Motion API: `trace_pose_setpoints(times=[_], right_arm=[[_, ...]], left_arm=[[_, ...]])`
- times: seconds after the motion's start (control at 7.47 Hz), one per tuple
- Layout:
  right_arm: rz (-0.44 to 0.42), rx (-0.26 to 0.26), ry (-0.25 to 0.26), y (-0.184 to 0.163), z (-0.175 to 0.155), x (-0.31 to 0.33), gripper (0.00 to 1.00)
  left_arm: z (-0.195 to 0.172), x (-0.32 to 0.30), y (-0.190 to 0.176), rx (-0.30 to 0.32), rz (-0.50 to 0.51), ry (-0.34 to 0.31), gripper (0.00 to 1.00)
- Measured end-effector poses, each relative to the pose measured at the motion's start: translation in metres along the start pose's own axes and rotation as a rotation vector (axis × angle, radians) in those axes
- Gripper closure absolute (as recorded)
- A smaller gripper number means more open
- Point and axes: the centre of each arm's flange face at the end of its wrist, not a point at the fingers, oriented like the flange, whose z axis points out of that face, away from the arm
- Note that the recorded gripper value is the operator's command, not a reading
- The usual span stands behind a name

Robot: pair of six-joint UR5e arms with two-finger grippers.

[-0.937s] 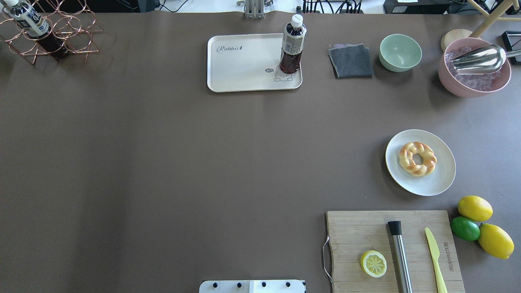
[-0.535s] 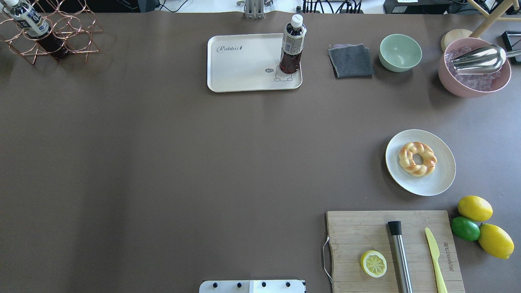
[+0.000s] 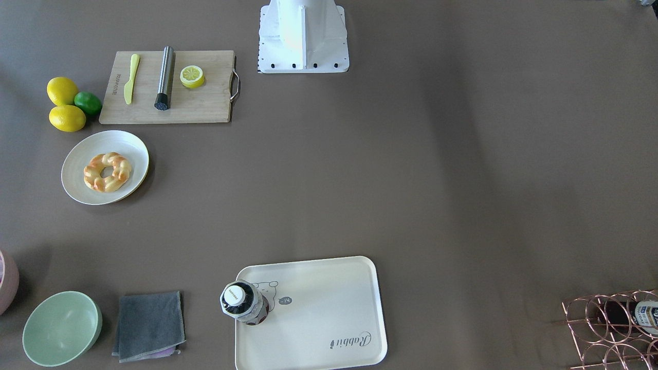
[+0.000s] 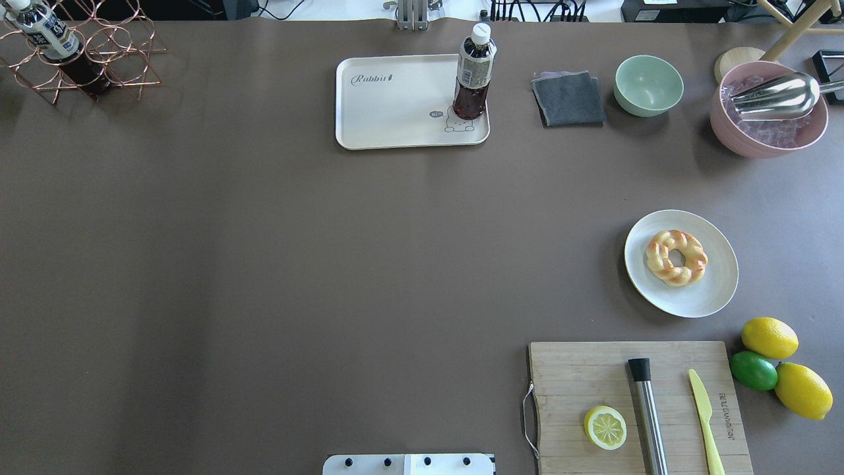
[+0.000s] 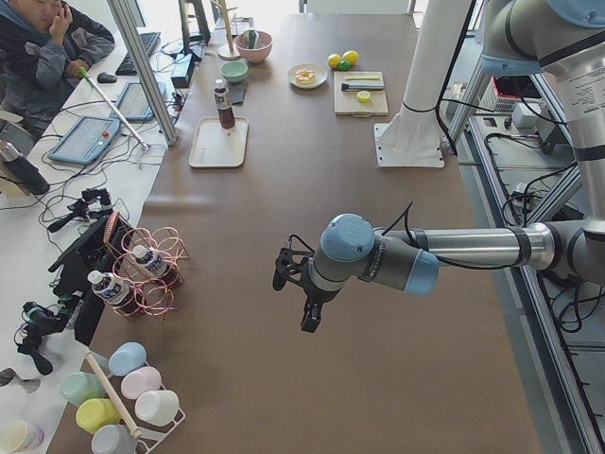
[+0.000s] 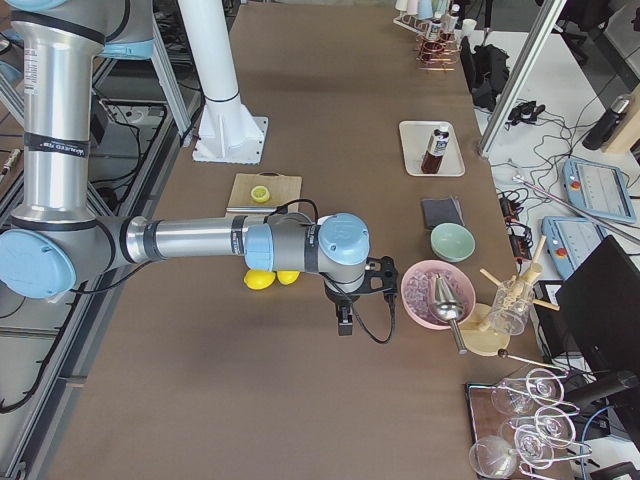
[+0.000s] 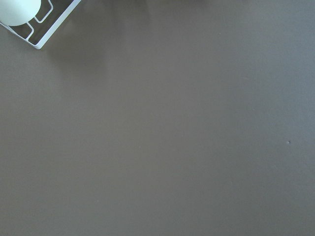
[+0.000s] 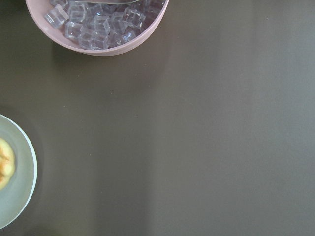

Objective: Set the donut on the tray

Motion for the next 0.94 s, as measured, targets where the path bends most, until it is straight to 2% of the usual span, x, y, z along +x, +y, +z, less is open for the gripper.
trace_pose_setpoints(times=[0.54,0.94], right_arm=[[-0.018,-0.039,-0.039,-0.008,0.024,-0.044,0.00],[0.016,-0.011,-0.082,-0.011,0.070,-0.087,0.01]], left_arm=[[0.004,-0.003,0.006,-0.012,-0.016,0.004,0.03],[0.010,-0.003,0.007,-0.031,-0.012,0.011,0.03]])
